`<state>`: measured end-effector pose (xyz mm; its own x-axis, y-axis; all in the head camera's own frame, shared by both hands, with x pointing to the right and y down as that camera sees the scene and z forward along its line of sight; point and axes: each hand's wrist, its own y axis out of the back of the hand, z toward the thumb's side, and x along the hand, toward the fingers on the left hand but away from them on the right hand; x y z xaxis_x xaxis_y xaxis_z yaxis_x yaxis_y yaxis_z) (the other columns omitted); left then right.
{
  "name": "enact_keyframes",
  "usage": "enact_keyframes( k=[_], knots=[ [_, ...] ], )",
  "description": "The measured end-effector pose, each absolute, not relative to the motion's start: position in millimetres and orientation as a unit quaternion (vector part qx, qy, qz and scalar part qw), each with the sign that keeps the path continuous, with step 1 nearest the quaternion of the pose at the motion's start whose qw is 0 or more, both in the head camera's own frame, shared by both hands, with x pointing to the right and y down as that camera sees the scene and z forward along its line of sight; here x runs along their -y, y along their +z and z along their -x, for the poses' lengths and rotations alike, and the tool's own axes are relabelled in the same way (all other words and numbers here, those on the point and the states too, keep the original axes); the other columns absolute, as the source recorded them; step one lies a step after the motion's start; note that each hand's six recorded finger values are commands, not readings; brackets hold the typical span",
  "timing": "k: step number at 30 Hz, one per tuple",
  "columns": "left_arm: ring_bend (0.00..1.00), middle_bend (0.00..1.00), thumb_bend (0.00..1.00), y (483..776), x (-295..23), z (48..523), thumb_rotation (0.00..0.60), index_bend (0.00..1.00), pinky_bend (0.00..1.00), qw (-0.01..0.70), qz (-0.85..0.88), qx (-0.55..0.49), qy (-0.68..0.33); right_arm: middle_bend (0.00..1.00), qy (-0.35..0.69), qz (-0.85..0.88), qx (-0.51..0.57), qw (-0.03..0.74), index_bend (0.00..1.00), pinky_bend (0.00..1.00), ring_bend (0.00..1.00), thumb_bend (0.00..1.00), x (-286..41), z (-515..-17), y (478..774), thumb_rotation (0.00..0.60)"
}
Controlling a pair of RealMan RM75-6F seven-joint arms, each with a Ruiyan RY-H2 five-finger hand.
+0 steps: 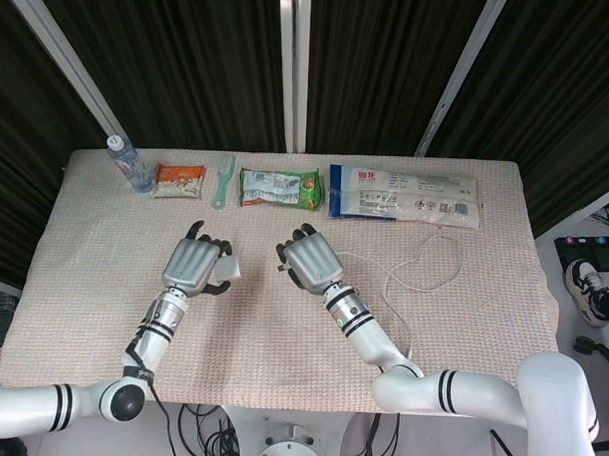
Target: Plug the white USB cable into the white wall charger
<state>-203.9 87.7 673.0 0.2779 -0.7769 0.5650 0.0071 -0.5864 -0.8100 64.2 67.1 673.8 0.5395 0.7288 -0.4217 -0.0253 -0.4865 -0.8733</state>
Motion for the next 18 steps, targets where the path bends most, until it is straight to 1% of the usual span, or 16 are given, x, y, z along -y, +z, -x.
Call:
enact_keyframes(
  k=[5, 18],
  knots=[
    [0.33, 0.53, 0.21, 671.7, -84.9, 192.6, 0.522, 0.48, 0.09, 0.363, 0.712, -0.275, -0.534, 0.55, 0.423, 0.758, 0.248, 0.431, 0.62, 0.24, 0.31, 0.35, -62.1, -58.2, 677.2, 0.6],
    [0.33, 0.53, 0.21, 665.3, -80.9, 178.0, 0.522, 0.48, 0.09, 0.388, 0.704, -0.28, -0.524, 0.55, 0.435, 0.774, 0.243, 0.392, 0.62, 0.24, 0.31, 0.35, -61.0, -41.8, 688.7, 0.6]
  ],
)
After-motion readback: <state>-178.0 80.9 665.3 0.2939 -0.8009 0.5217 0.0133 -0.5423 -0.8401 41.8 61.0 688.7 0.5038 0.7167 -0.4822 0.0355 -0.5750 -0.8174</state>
